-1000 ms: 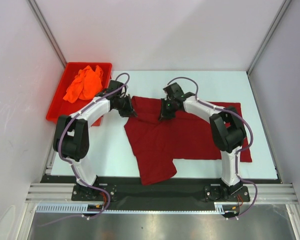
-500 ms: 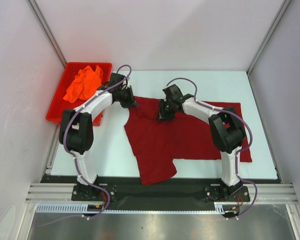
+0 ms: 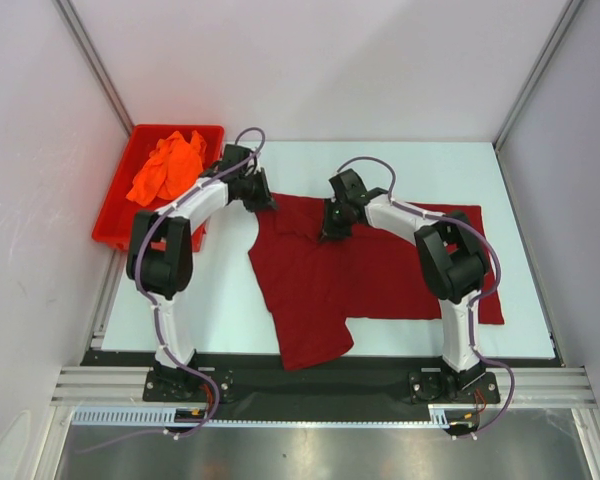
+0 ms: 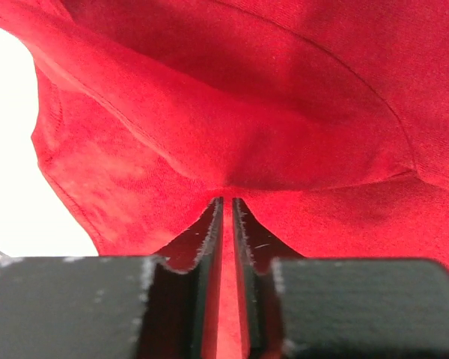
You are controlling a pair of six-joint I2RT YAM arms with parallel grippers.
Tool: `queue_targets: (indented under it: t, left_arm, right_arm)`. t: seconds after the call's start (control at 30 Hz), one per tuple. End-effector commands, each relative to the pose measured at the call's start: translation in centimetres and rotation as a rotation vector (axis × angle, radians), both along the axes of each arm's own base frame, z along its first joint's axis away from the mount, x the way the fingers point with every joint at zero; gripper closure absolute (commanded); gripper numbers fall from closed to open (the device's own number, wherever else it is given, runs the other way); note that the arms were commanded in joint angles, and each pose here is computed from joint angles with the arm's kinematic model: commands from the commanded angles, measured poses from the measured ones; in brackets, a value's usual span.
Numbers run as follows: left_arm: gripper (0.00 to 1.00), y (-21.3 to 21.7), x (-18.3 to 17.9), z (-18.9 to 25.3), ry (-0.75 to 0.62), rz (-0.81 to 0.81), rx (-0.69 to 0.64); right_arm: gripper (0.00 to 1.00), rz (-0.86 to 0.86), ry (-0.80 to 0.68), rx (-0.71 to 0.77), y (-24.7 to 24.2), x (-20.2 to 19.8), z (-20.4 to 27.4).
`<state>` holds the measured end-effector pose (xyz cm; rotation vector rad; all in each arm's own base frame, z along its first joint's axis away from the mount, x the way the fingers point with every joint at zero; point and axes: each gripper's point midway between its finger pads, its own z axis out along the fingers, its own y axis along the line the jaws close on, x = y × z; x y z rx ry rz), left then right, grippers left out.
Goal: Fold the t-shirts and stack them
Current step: Fold the tshirt
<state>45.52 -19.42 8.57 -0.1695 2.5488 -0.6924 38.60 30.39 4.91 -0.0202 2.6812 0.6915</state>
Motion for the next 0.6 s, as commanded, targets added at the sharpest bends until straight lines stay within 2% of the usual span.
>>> queue_targets:
  t: [0.0, 0.03, 0.13, 0.5, 0.57]
  left_arm:
    - [1.00, 0.2, 3.7, 2.5, -0.112, 0.021, -0.030]
    - [1.00, 0.1, 3.8, 2.4, -0.108, 0.019, -0.033]
    - [1.00, -0.1, 4.6, 2.2, -0.112, 0.017, -0.040]
    - [1.00, -0.4, 5.8, 2.0, -0.127, 0.011, -0.079]
    - [1.00, -0.4, 6.2, 1.8, -0.129, 0.012, -0.081]
  right_arm:
    - [0.84, -0.017, -0.059, 0.033, 0.9, 2.0, 1.7]
    - [0.79, -0.017, -0.058, 0.029, 1.0, 2.0, 1.5]
    - [0.73, -0.015, -0.060, 0.034, 1.1, 2.2, 1.5]
    - [0.71, -0.032, -0.064, 0.047, 2.0, 3.7, 0.7]
    - [0.63, -0.036, -0.068, 0.048, 2.1, 4.1, 0.7]
